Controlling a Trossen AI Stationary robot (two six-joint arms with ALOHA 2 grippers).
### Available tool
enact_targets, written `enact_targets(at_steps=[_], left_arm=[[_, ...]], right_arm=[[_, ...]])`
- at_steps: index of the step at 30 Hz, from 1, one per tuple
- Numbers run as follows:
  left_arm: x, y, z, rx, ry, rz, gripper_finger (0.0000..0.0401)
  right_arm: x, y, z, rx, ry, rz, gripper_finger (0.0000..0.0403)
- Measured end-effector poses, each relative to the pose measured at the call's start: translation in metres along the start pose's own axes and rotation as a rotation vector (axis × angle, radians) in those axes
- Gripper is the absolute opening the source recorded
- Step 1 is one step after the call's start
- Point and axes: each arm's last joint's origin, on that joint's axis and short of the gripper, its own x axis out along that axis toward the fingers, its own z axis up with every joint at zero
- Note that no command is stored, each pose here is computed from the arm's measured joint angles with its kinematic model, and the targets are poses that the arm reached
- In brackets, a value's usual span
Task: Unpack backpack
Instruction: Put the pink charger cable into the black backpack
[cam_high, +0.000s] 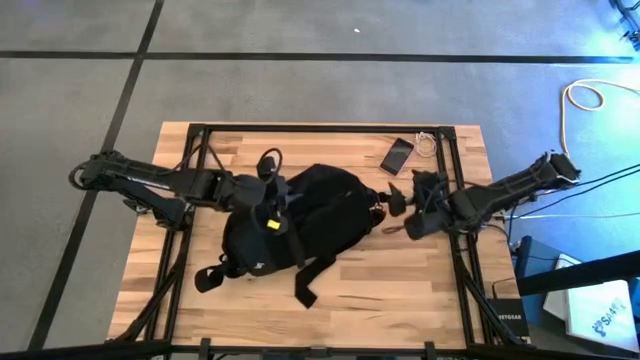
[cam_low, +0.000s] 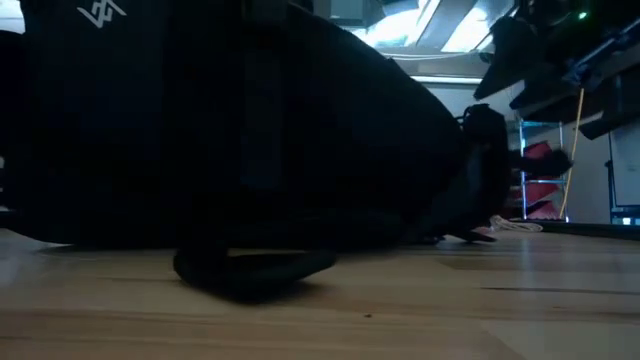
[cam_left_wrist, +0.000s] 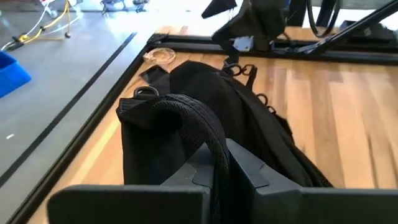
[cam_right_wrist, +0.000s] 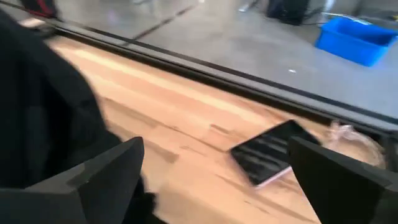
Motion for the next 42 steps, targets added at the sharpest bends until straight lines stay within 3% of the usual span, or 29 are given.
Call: enact_targets(at_steps=[3,10,22,28,34,42], left_arm=[[0.001,0.002,-0.002,-0.029,0.018,0.008,0.0005],[0.001,0.002,-0.002,-0.078,0.024,0.009,0.0005],[0.001,0.002,-0.003,-0.078,0.026,0.008,0.0005],[0.001,0.002,-0.004,-0.073,0.035,0.009,0.0005],[0.001,0.002,-0.005,-0.068,0.043,0.010,0.0005],[0.001,0.002,-0.005,-0.068,0.043,0.010,0.0005]], right_arm=[[0.011,-0.004,0.005,0.019,0.030,-0.064,0.0379],[0.040,-0.023,0.026,0.016,0.297,-0.170,0.0379],[0.099,-0.071,0.071,0.123,0.409,-0.295,0.0379],[0.155,-0.090,0.071,0.172,0.474,-0.305,0.0379],[0.197,-0.097,0.053,0.173,0.504,-0.316,0.0378],[0.215,-0.120,0.049,0.249,0.488,-0.438,0.0378]])
